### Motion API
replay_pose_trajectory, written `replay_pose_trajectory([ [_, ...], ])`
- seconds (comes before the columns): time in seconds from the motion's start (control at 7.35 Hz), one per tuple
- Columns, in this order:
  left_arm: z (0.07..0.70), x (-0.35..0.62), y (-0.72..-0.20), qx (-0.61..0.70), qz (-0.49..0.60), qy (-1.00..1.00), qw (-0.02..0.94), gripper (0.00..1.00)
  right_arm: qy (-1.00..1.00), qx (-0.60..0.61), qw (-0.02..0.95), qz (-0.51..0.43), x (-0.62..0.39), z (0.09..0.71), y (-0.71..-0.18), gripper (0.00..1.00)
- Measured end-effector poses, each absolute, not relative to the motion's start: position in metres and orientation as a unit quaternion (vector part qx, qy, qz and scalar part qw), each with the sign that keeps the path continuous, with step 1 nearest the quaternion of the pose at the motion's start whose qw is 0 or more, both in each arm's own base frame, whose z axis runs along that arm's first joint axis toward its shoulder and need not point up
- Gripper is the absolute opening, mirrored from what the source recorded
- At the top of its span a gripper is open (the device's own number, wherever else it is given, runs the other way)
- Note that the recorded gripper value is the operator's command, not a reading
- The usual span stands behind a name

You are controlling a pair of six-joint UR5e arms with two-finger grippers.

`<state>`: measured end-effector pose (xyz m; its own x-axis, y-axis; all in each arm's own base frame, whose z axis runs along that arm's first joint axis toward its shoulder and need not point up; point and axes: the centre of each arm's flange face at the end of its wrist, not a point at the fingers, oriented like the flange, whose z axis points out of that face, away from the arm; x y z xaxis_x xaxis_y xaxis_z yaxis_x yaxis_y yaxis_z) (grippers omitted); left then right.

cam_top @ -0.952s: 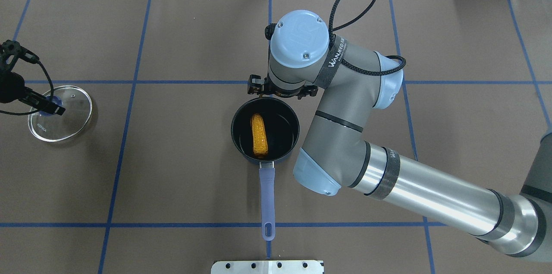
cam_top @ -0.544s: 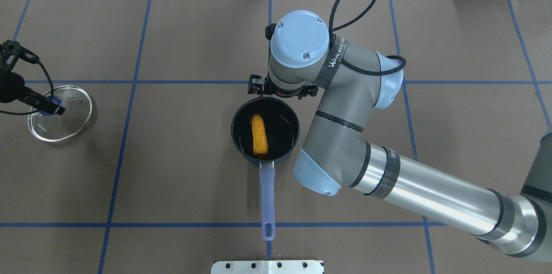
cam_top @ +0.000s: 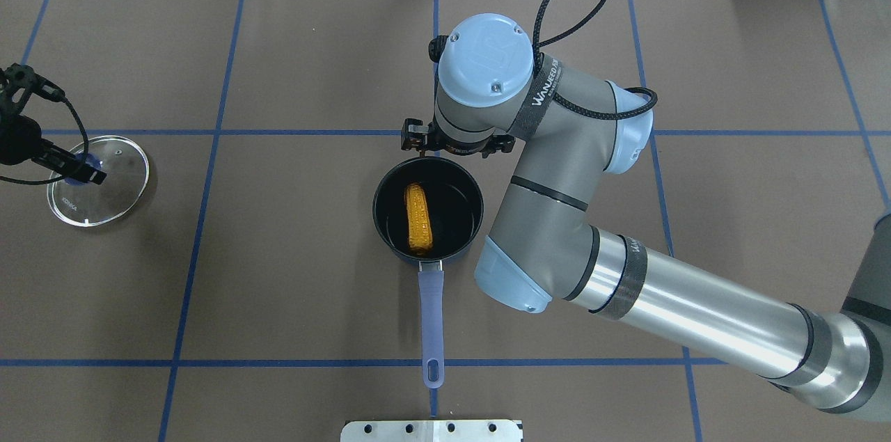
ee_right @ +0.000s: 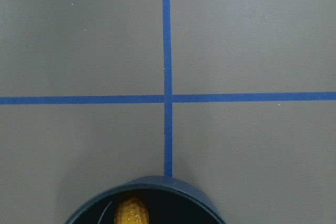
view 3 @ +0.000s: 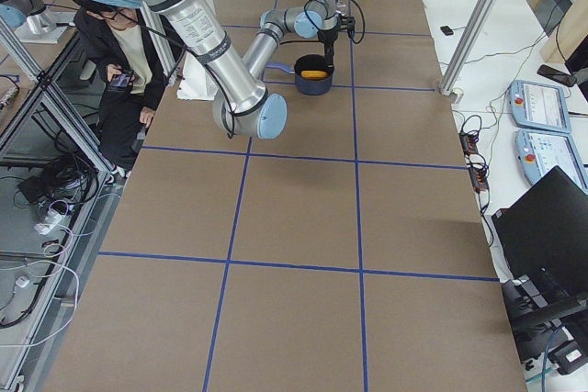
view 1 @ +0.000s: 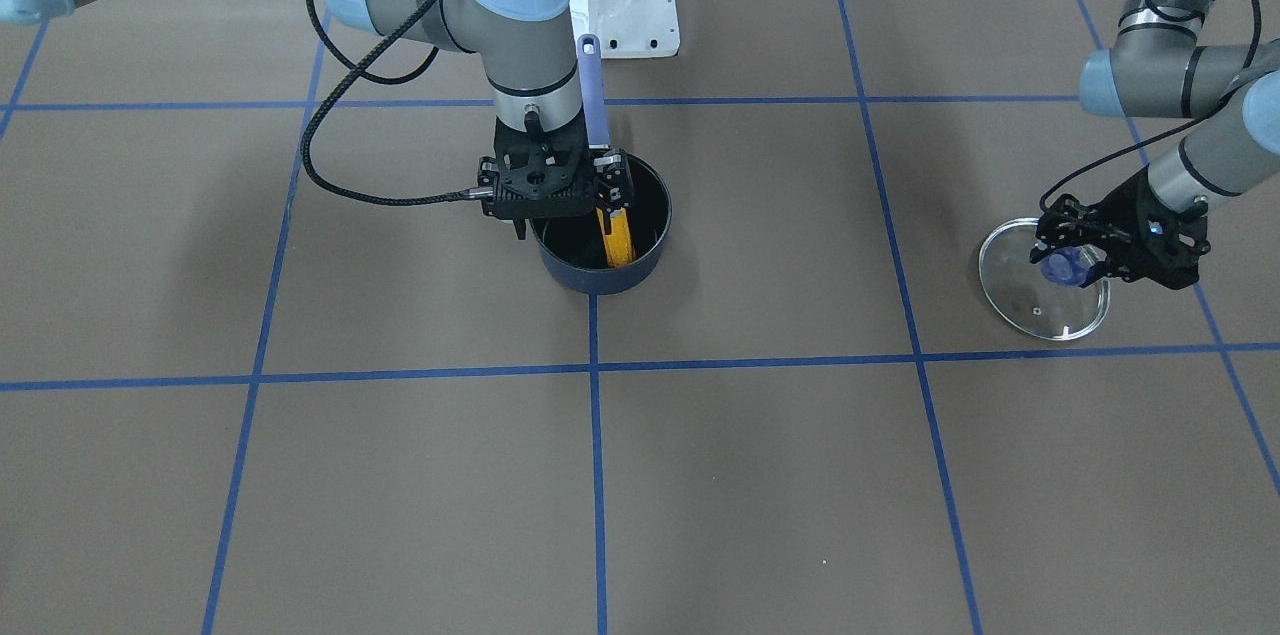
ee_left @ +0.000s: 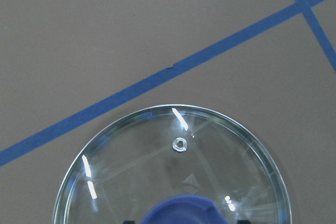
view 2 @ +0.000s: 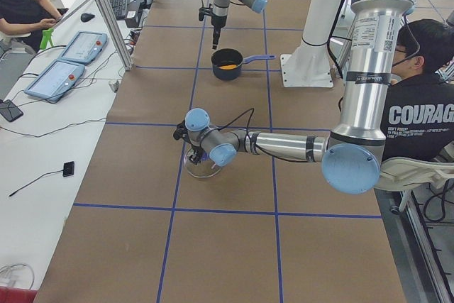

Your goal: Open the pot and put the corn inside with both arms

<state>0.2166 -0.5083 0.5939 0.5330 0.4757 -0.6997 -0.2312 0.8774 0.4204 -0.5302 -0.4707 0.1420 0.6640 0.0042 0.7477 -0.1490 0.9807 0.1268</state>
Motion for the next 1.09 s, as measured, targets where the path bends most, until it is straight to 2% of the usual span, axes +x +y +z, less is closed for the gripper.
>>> replay_pose_trajectory([
  [0.14,0.594,0.217,-0.509,0.140,0.205,0.438,0.864,0.95,-0.408,0.089,0.908,0.042,-0.530,0.142,-0.471,1.00],
  [0.27,0.593,0.218,-0.510,0.141,0.205,0.438,0.864,0.97,-0.408,0.090,0.908,0.043,-0.527,0.142,-0.472,1.00],
  [0.68,0.564,0.206,-0.527,0.147,0.205,0.466,0.848,0.97,-0.401,0.107,0.909,0.034,-0.477,0.162,-0.509,1.00],
  [1.09,0.546,0.121,-0.558,0.157,0.173,0.511,0.827,0.97,-0.393,0.112,0.913,-0.017,-0.327,0.248,-0.588,1.00],
])
